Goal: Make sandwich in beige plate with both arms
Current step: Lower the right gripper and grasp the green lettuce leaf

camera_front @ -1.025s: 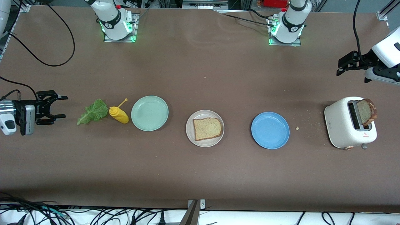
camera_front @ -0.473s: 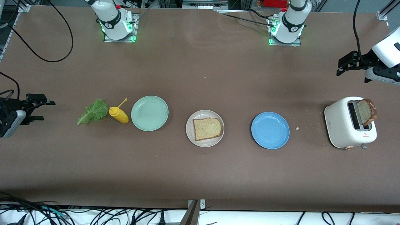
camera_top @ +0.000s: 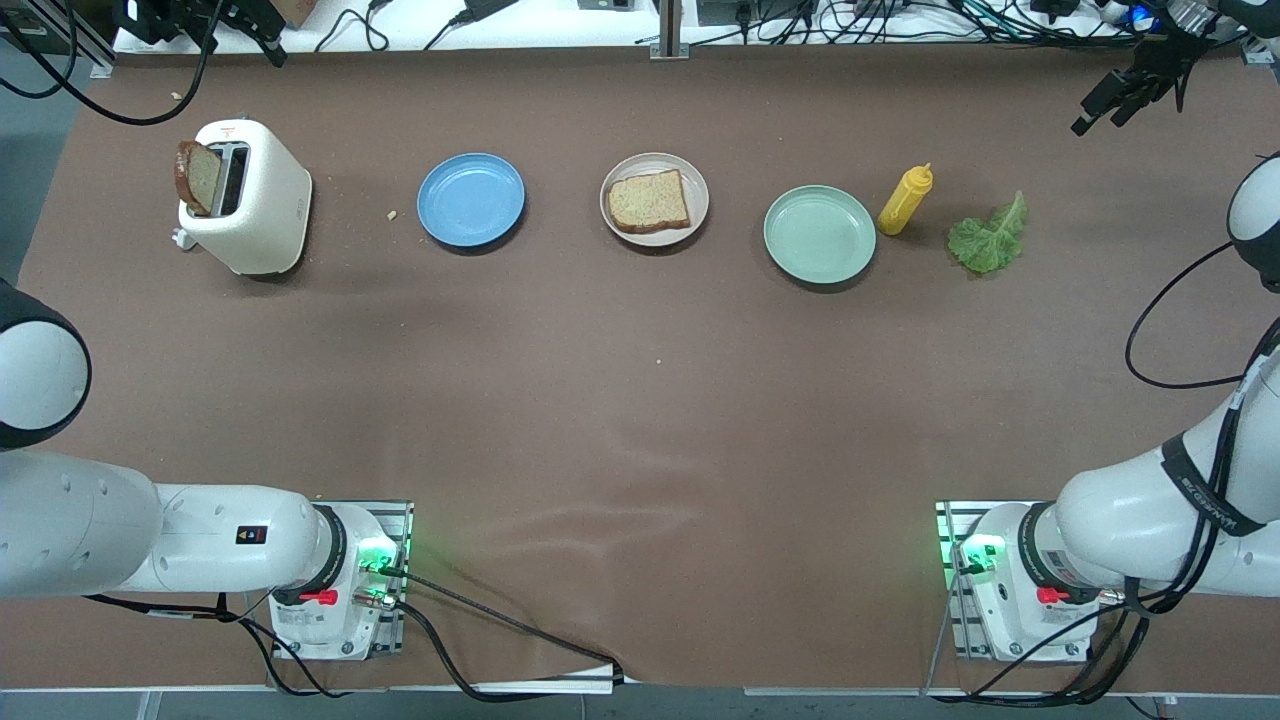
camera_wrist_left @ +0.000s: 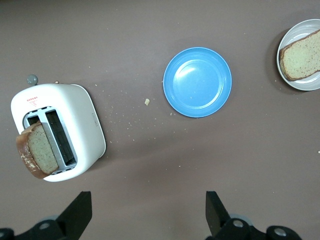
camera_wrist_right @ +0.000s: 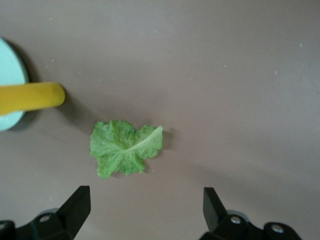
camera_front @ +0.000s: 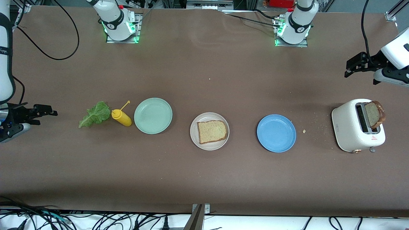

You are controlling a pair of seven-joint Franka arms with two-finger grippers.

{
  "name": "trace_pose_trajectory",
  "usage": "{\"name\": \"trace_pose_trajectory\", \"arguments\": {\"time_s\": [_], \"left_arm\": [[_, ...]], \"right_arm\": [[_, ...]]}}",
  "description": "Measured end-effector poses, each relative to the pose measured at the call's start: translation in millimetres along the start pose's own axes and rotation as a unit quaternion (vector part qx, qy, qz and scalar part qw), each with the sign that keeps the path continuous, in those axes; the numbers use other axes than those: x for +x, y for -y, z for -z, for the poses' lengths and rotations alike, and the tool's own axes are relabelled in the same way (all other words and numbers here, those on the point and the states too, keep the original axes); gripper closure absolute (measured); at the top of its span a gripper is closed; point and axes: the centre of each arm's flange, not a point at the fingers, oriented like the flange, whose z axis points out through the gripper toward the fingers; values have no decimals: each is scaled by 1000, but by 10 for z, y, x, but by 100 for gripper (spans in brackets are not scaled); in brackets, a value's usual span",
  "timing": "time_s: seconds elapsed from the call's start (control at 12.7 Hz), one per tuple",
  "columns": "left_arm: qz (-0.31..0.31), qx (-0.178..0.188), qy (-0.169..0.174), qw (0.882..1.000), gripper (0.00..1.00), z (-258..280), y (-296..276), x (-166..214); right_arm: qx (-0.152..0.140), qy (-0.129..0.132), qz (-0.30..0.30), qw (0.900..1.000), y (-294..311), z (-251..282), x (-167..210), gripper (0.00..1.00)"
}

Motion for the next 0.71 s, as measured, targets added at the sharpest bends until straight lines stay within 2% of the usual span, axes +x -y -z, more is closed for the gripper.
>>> {"name": "trace_pose_trajectory", "arguments": {"time_s": [0.16,0.39,0.71], "left_arm": [[0,0,0,1000,0,0,2,0],[0,0,0,1000,0,0,2,0],[0,0,0,1000,0,0,2,-1]], "right_arm": [[-11,-2,-79,997,181,-46,116,0],[-29,-24,-192,981,400,-352,233,0],[-30,-28,-251,967,575,-805,225,0]]}}
